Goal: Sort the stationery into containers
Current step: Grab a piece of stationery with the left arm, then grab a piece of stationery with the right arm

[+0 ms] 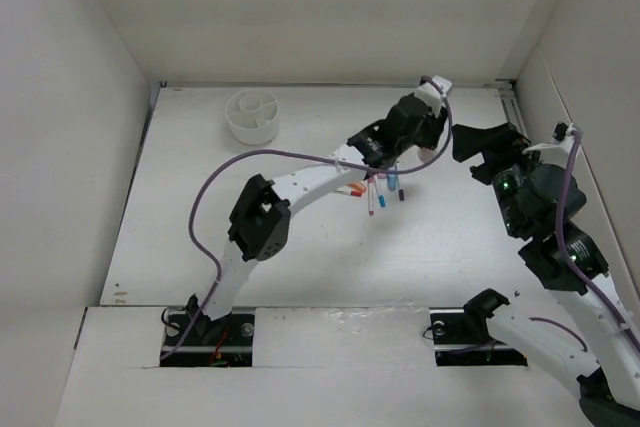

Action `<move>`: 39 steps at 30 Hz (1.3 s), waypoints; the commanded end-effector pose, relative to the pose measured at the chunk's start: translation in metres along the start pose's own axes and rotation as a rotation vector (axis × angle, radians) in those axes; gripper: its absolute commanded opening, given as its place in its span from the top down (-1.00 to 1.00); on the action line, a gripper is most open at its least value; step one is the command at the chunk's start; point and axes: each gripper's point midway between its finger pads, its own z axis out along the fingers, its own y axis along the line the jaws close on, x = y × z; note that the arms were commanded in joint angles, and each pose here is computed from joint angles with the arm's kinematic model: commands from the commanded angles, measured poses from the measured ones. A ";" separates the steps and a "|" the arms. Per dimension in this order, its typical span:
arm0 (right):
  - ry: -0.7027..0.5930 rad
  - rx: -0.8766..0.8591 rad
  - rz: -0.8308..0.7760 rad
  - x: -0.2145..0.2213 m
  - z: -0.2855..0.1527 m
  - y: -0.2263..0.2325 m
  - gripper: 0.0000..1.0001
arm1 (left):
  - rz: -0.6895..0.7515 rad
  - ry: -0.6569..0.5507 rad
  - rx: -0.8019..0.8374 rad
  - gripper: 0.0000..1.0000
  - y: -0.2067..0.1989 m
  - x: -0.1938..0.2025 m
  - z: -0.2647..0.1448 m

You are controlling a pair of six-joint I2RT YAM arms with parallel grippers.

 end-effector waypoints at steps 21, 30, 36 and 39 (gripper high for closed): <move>0.163 -0.243 0.053 0.073 0.018 0.032 -0.83 | -0.344 -0.368 -0.658 0.42 0.369 -0.161 -0.236; 0.179 -0.254 0.081 0.110 0.025 0.020 -0.83 | -0.358 -0.319 -0.867 0.42 0.431 -0.110 -0.262; 0.244 -0.239 0.054 0.142 0.036 0.017 -0.83 | -0.336 -0.318 -0.878 0.42 0.438 -0.111 -0.255; 0.273 -0.229 0.041 0.154 0.038 0.016 -0.83 | -0.335 -0.323 -0.868 0.42 0.441 -0.112 -0.248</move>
